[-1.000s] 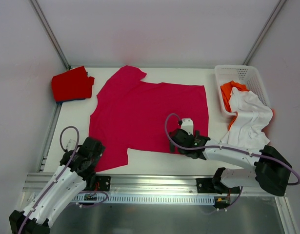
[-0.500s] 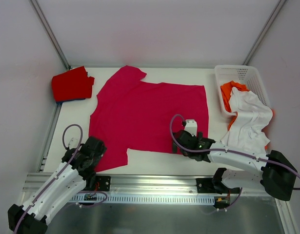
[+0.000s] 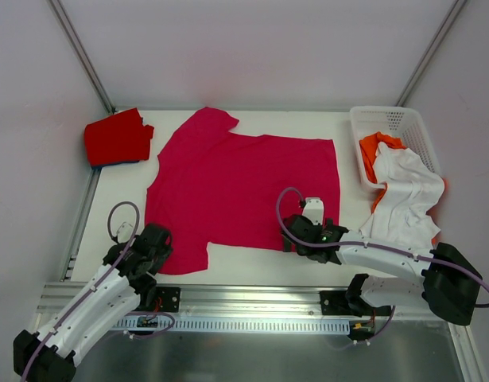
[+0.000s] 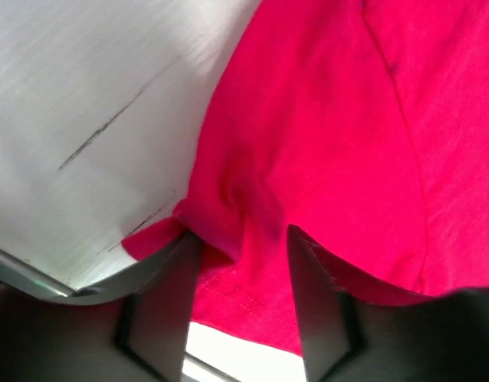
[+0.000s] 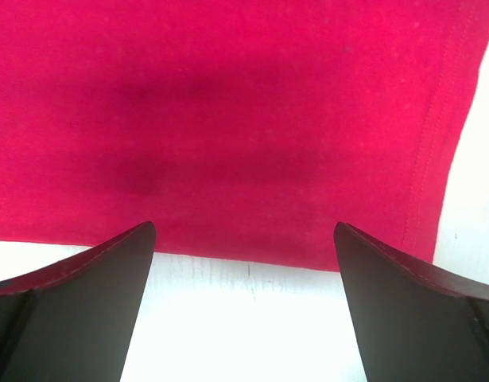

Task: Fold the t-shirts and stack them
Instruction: Flatten the tshirt out

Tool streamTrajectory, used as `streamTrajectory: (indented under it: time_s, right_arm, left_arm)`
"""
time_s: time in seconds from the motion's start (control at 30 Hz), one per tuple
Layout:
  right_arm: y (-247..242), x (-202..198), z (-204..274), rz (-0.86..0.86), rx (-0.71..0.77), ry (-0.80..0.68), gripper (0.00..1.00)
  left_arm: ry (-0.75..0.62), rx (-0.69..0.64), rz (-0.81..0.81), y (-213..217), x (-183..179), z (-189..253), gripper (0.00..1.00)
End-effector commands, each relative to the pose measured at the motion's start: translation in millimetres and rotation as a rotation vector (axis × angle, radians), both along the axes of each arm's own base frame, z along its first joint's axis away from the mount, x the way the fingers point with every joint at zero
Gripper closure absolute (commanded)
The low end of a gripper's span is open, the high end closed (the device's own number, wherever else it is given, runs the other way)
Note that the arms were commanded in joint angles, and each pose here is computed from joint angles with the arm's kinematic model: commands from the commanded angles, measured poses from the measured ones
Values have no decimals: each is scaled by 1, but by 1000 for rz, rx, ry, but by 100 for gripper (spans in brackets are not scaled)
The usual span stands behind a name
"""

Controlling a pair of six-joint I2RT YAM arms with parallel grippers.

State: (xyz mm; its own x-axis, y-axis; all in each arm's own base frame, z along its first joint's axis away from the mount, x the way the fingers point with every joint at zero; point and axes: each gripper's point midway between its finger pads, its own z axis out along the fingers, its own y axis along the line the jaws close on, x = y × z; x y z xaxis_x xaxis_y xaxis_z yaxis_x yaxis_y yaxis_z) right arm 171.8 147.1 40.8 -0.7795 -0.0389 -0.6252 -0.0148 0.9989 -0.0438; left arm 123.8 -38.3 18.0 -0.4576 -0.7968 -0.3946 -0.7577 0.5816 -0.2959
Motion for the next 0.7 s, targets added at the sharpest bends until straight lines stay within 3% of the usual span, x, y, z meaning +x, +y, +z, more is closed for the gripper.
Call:
streamTrajectory:
  time_s: [0.0, 0.2, 0.3, 0.47, 0.67]
  right_arm:
    - [-5, 1, 9, -45, -17, -14, 1]
    - [0, -1, 9, -50, -33, -3, 1]
    - [2, -2, 11, -55, -58, -6, 1]
    - [0, -5, 10, -73, -103, -18, 1]
    - [-4, -14, -4, -100, 56, -62, 1]
  left_arm:
    - [-10, -6, -34, -4, 1, -7, 65]
    - [-23, -4, -54, -5, 4, -6, 88]
    - [-16, 5, -60, -5, 5, -6, 89]
    - [-24, 14, -70, -6, 7, -6, 100]
    - [-56, 35, -91, -5, 13, -1, 100]
